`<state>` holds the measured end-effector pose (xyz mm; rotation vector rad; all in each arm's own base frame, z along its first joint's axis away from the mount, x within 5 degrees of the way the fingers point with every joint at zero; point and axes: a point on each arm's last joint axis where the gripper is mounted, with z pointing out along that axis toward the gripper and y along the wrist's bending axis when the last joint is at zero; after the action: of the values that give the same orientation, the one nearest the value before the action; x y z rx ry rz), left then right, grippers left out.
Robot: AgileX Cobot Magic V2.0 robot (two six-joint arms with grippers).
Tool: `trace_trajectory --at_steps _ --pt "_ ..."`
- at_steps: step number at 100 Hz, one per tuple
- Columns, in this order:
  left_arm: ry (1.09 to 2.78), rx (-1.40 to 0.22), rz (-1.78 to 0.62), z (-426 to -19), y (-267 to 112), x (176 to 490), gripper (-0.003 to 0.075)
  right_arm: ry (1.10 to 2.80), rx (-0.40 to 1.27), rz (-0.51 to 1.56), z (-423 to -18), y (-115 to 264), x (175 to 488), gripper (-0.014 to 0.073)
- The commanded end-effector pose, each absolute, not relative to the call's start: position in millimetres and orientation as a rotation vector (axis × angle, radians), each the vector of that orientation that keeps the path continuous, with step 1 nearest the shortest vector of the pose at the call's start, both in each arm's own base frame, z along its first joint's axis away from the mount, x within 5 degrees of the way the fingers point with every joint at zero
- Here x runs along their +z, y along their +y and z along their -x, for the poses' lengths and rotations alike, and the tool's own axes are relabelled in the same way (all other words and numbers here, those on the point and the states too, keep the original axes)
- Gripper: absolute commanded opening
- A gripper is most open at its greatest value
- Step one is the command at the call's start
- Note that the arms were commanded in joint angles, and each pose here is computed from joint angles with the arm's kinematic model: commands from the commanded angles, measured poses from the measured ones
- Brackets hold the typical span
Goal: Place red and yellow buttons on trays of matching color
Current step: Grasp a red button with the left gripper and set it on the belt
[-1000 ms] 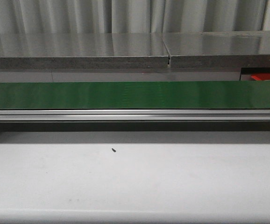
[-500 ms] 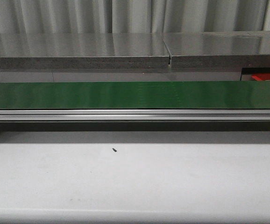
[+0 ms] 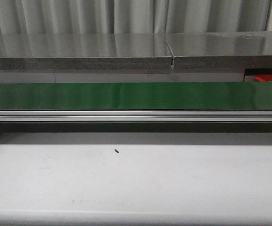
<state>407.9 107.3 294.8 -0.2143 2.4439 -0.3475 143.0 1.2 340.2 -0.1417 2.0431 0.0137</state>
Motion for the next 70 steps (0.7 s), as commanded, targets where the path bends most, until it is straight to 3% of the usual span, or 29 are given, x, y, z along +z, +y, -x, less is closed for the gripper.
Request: trace_trajectory --at_steps 1,23,56,63,70 --pt "2.348 -0.347 0.175 -399.5 91.1 323.2 0.0114 1.953 -0.004 0.131 -144.5 0.4 354.6 -0.0118" --pt "2.409 -0.357 0.070 -400.0 62.2 294.4 0.0114 1.953 -0.004 0.131 -144.5 0.4 354.6 -0.0118" --pt "2.411 -0.320 0.099 -398.1 61.6 274.0 0.0125 1.953 -0.004 0.131 -144.5 0.4 354.6 -0.0118" --pt "2.410 -0.320 0.095 -398.2 61.5 274.1 0.0165 1.953 -0.004 0.131 -144.5 0.4 354.6 -0.0118" --pt "2.404 -0.335 0.071 -398.7 58.6 274.7 0.0268 1.953 -0.004 0.131 -144.5 0.4 354.6 -0.0118"
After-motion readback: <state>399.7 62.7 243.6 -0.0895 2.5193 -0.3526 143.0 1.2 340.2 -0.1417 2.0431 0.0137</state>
